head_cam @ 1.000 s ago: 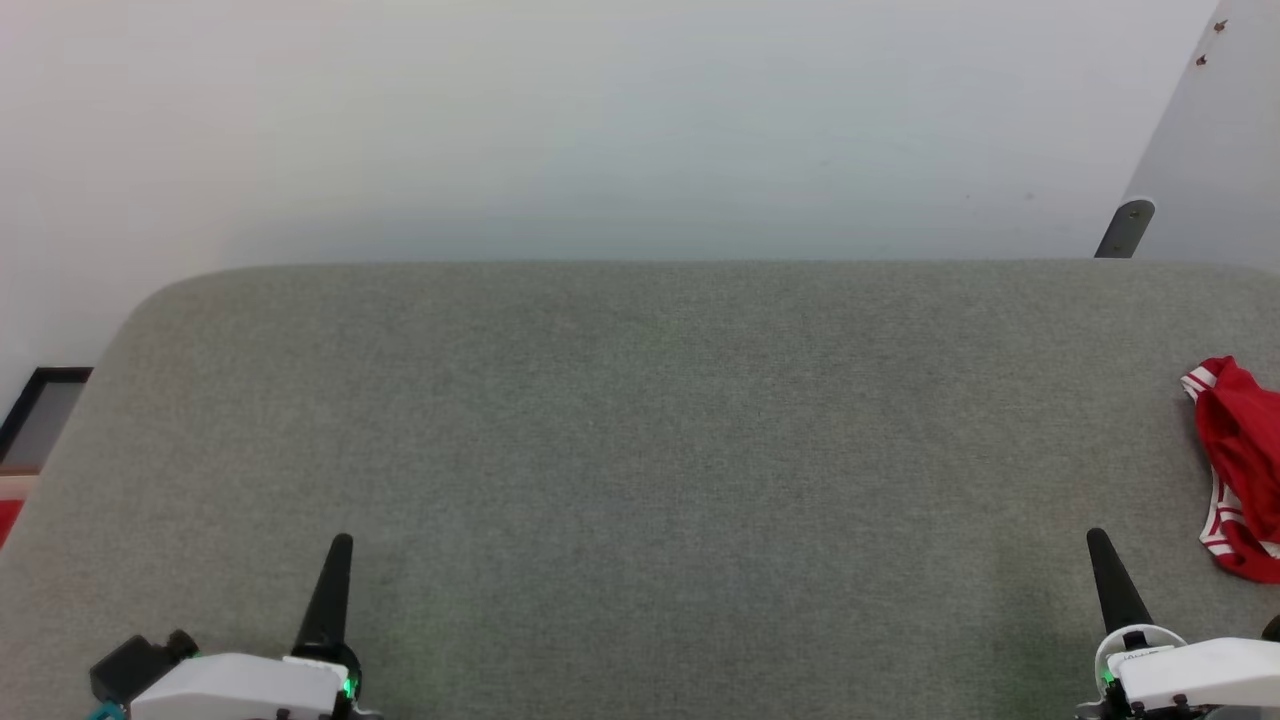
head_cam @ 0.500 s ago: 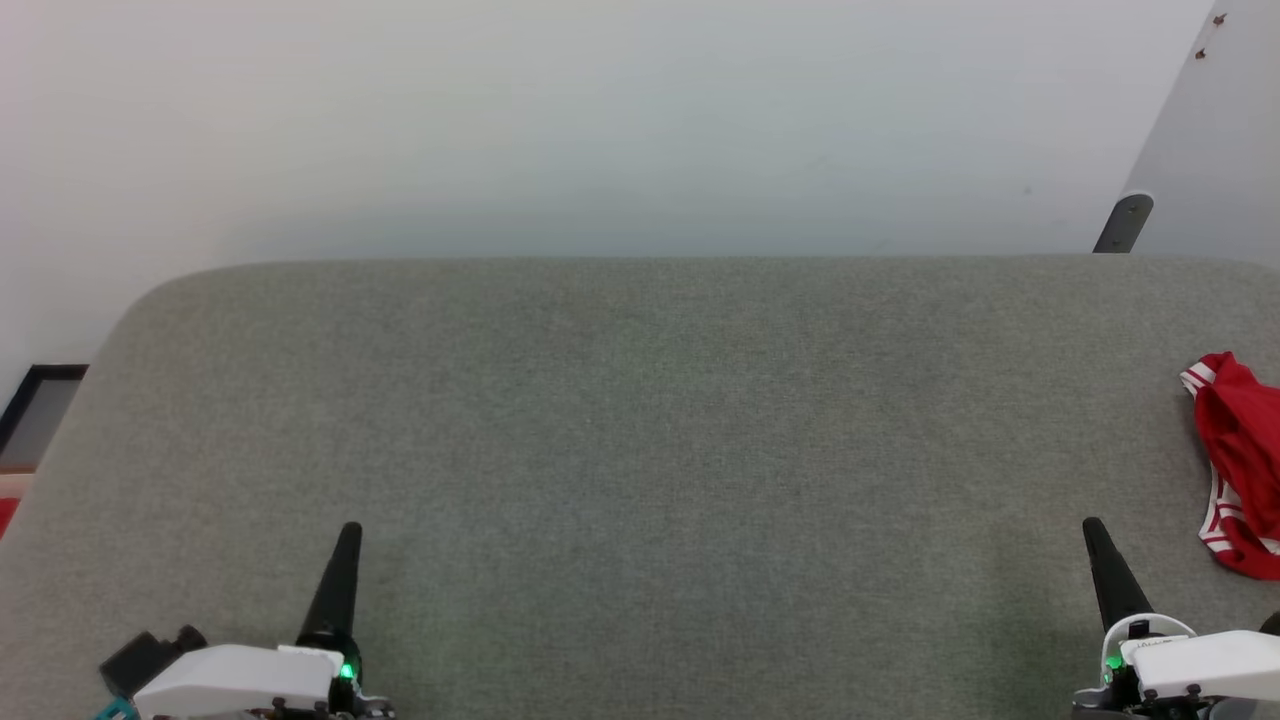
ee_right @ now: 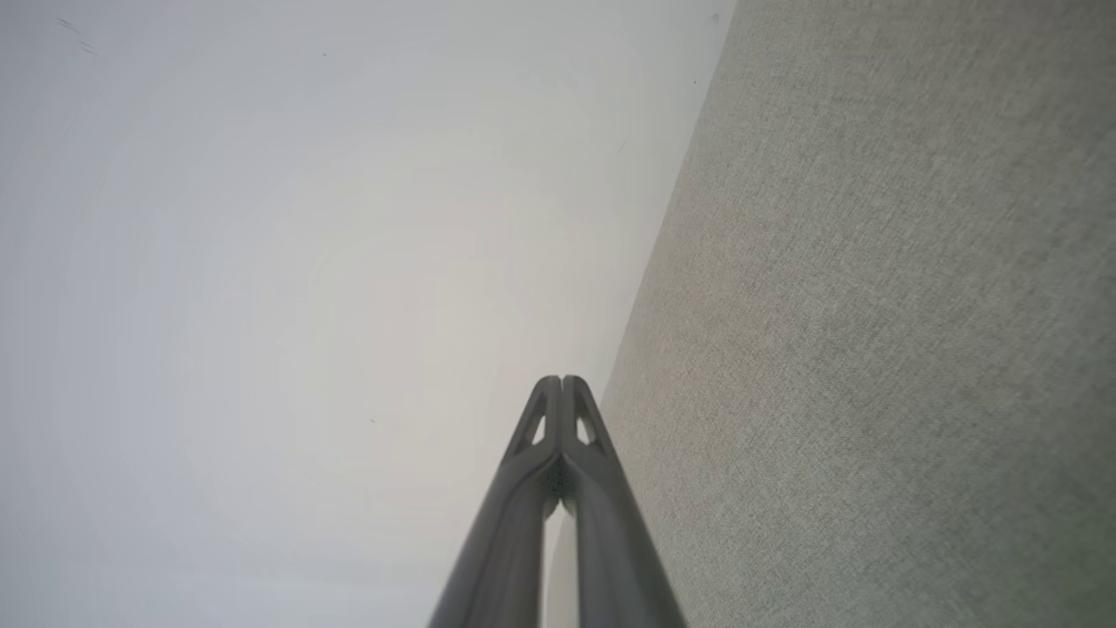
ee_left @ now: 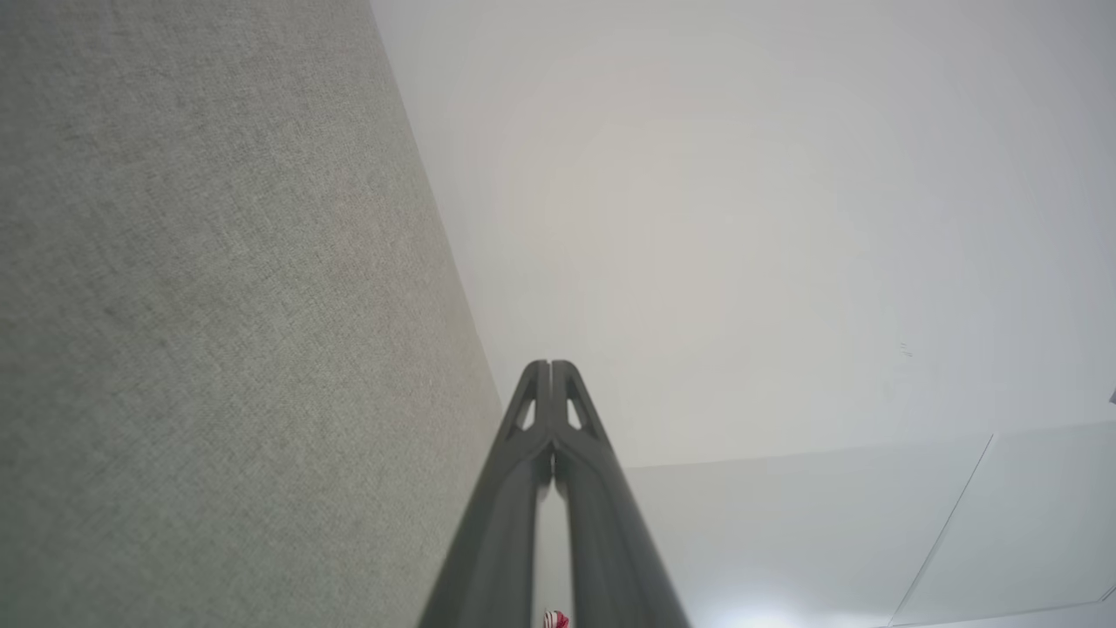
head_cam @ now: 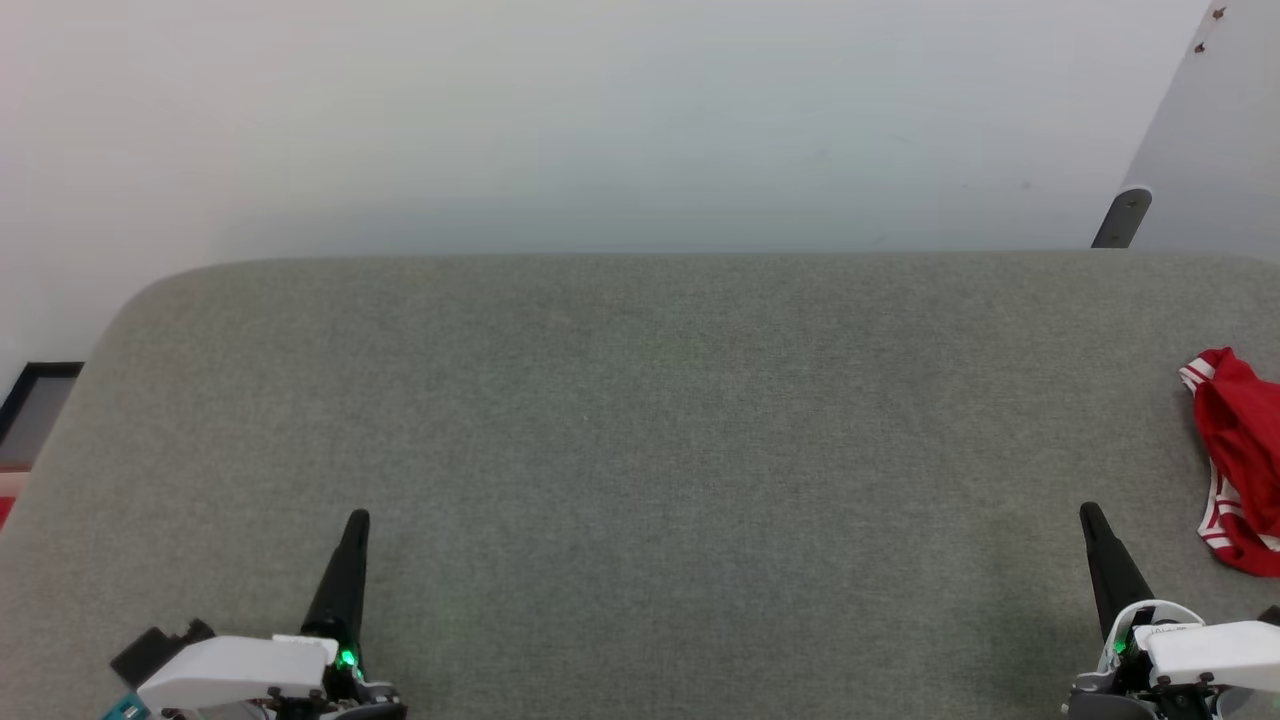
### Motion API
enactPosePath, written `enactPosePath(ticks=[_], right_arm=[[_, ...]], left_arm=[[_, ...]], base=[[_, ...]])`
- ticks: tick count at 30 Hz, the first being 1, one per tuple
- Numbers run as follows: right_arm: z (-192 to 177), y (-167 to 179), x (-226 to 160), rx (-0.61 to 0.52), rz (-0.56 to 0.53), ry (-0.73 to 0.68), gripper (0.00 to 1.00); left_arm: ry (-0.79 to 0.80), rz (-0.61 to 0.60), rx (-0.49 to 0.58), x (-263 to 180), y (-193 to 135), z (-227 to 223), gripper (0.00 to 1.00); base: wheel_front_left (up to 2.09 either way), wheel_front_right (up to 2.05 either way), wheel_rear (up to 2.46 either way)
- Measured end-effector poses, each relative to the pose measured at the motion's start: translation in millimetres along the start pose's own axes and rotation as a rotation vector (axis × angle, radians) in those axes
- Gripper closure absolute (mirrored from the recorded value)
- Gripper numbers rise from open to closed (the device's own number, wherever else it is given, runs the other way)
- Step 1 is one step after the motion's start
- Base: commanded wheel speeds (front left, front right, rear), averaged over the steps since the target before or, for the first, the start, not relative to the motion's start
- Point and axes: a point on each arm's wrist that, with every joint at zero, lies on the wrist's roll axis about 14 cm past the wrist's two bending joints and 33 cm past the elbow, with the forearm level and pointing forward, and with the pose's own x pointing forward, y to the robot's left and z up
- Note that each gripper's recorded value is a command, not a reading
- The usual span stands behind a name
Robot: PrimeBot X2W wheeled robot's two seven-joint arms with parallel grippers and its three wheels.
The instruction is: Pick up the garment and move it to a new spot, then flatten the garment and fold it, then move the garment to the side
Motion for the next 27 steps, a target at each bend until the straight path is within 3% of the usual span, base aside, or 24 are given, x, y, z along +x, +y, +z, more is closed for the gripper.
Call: enactPosePath(ticks=[27], right_arm=[[0.0,8.9,5.0,0.175,0.035,0.009,1.0]], left_arm=[[0.016,-0.023,-0.154,7.1,-6.0,-7.3,1.0]], base=[[0.0,0.0,0.0]])
